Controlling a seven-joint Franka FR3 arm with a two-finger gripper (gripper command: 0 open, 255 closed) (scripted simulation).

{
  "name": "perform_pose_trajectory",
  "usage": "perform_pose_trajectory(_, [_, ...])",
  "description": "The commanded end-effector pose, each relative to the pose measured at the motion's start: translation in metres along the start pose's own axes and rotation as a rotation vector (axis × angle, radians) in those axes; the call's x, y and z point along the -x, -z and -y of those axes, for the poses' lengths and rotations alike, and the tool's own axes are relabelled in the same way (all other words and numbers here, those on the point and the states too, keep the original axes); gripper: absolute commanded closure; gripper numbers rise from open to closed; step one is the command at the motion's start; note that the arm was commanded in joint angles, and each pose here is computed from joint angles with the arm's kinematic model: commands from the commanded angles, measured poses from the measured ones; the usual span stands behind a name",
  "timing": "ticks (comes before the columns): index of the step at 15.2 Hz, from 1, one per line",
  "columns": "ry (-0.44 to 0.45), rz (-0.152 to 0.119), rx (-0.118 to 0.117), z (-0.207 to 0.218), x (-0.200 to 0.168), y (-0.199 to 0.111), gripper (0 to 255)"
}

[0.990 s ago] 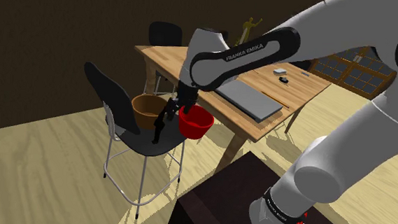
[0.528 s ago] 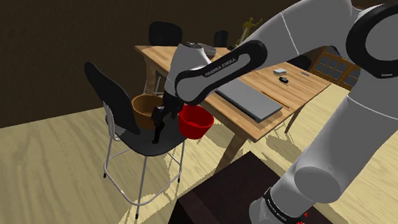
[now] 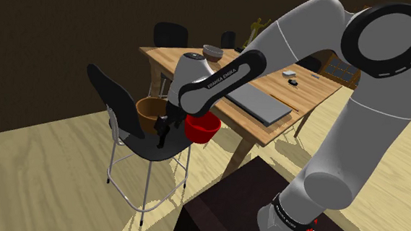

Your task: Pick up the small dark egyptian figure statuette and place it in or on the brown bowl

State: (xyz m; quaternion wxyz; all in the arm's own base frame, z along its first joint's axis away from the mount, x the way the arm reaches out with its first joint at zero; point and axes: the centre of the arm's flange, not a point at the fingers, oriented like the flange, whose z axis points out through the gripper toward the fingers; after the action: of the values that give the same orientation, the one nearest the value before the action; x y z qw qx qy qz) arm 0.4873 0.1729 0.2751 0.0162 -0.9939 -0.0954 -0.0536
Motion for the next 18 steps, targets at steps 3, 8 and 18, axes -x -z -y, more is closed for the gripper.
perform_pose_trajectory(3, [0.000,0.000,0.000,0.000,0.000,0.000,0])
perform_pose_trajectory(8, [0.000,0.000,0.000,0.000,0.000,0.000,255])
perform_pose_trajectory(18, [0.000,0.000,0.000,0.001,-0.002,0.021,255])
